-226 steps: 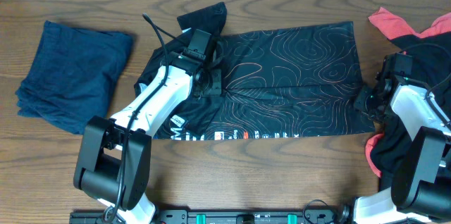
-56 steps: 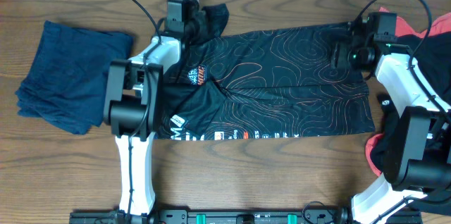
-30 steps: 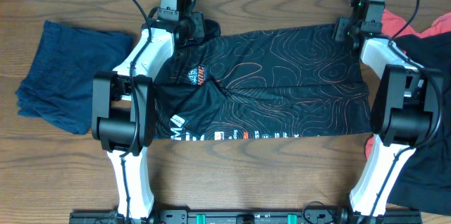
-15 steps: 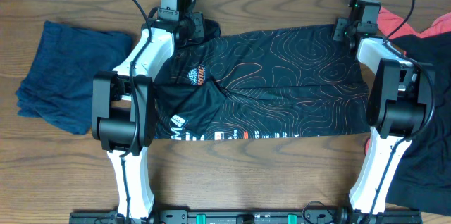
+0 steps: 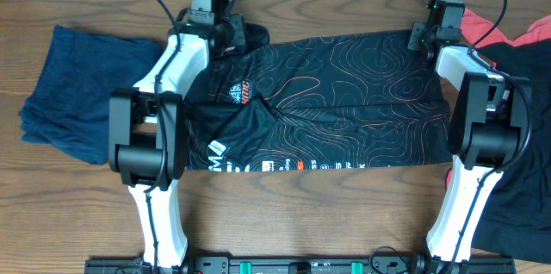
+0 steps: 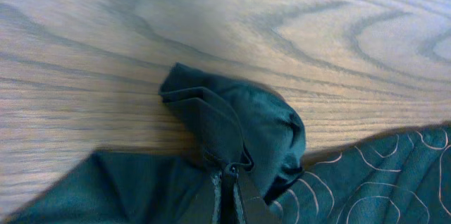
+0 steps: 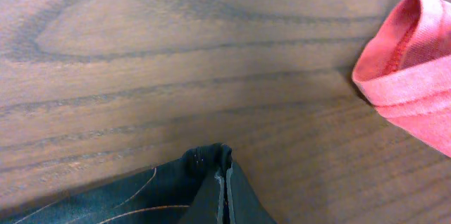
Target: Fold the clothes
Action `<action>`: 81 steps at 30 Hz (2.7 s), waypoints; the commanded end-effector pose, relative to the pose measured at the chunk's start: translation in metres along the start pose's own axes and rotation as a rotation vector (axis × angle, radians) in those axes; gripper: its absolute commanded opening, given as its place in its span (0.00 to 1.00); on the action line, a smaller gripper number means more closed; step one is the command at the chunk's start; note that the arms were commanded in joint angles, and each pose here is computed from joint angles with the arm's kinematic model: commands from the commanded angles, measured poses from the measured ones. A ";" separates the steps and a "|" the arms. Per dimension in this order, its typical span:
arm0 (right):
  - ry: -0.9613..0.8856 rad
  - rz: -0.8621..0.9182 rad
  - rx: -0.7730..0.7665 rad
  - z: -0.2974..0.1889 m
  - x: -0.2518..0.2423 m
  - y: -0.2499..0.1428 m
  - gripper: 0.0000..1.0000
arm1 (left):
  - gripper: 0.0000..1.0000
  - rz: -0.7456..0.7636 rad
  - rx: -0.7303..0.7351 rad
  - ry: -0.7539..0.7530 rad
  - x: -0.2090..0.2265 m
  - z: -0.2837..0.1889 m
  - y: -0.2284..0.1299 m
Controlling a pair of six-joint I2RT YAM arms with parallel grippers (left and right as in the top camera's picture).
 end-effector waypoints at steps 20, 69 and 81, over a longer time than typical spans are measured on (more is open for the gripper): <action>-0.093 -0.004 0.271 -0.138 -0.043 0.019 0.01 | 0.06 -0.098 -0.005 0.068 0.003 -0.199 0.018; -0.306 -0.142 0.839 -0.208 -0.074 -0.064 0.01 | 0.06 -0.211 0.540 0.146 -0.003 -0.275 -0.118; -0.306 -0.143 0.843 -0.208 -0.074 -0.065 0.01 | 0.06 -0.168 0.376 0.105 -0.001 -0.247 -0.093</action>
Point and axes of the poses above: each gripper's point midway between its finger pads, its own z axis out along the fingers, its own x axis along the line the jaws close on, y = z × x, the point moved 6 cm from there along -z, back along the fingers, and after that the axes turned 1 degree about -z, right-handed, at the moved point
